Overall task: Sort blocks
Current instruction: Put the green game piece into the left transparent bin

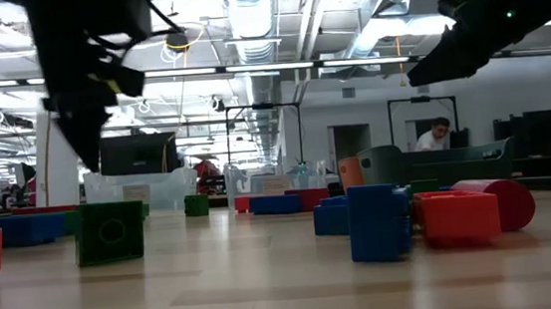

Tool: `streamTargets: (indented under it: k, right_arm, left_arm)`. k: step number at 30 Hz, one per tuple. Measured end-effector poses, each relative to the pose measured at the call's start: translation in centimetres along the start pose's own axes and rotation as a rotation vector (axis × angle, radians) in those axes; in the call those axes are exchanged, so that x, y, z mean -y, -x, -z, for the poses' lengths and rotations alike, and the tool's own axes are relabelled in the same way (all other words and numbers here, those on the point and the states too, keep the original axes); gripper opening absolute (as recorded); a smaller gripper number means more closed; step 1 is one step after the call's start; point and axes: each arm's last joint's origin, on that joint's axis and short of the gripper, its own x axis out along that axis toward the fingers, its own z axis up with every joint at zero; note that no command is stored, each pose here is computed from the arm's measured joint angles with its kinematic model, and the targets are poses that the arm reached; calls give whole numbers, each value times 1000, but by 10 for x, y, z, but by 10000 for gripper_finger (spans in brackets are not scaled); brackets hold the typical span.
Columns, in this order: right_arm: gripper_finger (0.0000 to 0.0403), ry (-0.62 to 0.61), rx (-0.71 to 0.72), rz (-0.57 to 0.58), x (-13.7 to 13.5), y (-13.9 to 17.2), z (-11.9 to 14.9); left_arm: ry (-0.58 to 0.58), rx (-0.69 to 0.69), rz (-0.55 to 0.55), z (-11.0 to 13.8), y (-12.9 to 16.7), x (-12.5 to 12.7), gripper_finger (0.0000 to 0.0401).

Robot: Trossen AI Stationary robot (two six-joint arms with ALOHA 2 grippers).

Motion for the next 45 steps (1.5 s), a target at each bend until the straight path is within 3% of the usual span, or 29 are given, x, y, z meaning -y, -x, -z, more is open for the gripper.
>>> streamTargets:
  k: [7, 10, 20, 27, 39, 45]
  right_arm:
    - [211, 12, -34, -37, -7, -5, 3]
    - [211, 15, -49, -52, -10, -7, 4]
    - [211, 55, -30, -88, -18, -14, 3]
    - [211, 56, -46, -92, -20, -17, 4]
    - [210, 56, -41, -103, -24, -24, 4]
    - [210, 64, -33, -130, -30, -27, 4]
  left_arm:
    - [-334, 75, 50, -28, -20, -5, 183]
    - [-422, 72, 60, -34, -24, -13, 183]
    - [-443, 51, 112, -49, -41, -42, 183]
    - [-546, -11, 117, -52, -61, -38, 187]
    - [-559, -36, 65, -51, -67, -43, 275]
    - [-546, -63, 73, -41, -80, -49, 283]
